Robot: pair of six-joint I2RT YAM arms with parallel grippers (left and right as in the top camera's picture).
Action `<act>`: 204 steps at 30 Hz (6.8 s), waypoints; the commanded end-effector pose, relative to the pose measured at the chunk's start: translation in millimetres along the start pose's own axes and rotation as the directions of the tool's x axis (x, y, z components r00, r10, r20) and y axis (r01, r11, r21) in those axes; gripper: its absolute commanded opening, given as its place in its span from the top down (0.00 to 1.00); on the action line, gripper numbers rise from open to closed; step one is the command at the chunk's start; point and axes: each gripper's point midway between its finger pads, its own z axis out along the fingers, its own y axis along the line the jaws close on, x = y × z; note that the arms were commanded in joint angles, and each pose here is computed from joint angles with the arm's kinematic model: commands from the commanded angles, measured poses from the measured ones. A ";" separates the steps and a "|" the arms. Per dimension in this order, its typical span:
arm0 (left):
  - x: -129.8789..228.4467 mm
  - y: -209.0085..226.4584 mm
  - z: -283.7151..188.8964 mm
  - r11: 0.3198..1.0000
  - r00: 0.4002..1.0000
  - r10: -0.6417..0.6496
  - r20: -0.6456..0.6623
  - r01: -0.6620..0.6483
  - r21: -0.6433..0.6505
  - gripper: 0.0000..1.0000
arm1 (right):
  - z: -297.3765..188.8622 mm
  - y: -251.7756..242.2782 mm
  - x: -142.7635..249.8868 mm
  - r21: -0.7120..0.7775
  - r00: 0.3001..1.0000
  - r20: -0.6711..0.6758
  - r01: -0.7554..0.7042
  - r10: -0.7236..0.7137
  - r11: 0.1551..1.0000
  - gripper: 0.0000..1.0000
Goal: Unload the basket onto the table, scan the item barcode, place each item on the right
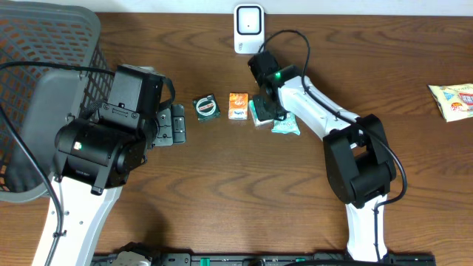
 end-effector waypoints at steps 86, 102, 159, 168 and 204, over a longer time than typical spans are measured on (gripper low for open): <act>-2.3 3.8 -0.4 1.000 1.000 0.005 0.005 -0.005 -0.019 0.02 | -18.2 18.1 8.1 -0.058 0.999 -0.020 0.044 -0.045 0.997 0.01; -2.3 3.8 -0.4 1.000 1.000 0.005 0.005 -0.005 -0.019 0.02 | -21.0 36.5 -14.8 -0.118 0.997 0.076 0.027 -0.018 0.993 0.01; -2.3 3.8 -0.4 1.000 1.000 0.005 0.005 -0.005 -0.019 0.02 | -21.3 39.7 -13.9 -0.123 0.997 0.072 -0.004 0.013 0.992 0.01; -2.3 3.8 -0.4 1.000 1.000 0.005 0.005 -0.005 -0.019 0.02 | -21.3 39.6 -14.0 -0.123 0.997 0.072 -0.003 0.012 0.992 0.01; -2.3 3.8 -0.4 1.000 1.000 0.005 0.005 -0.005 -0.019 0.02 | -21.1 37.7 -14.6 -0.114 0.997 0.075 0.000 0.009 0.993 0.01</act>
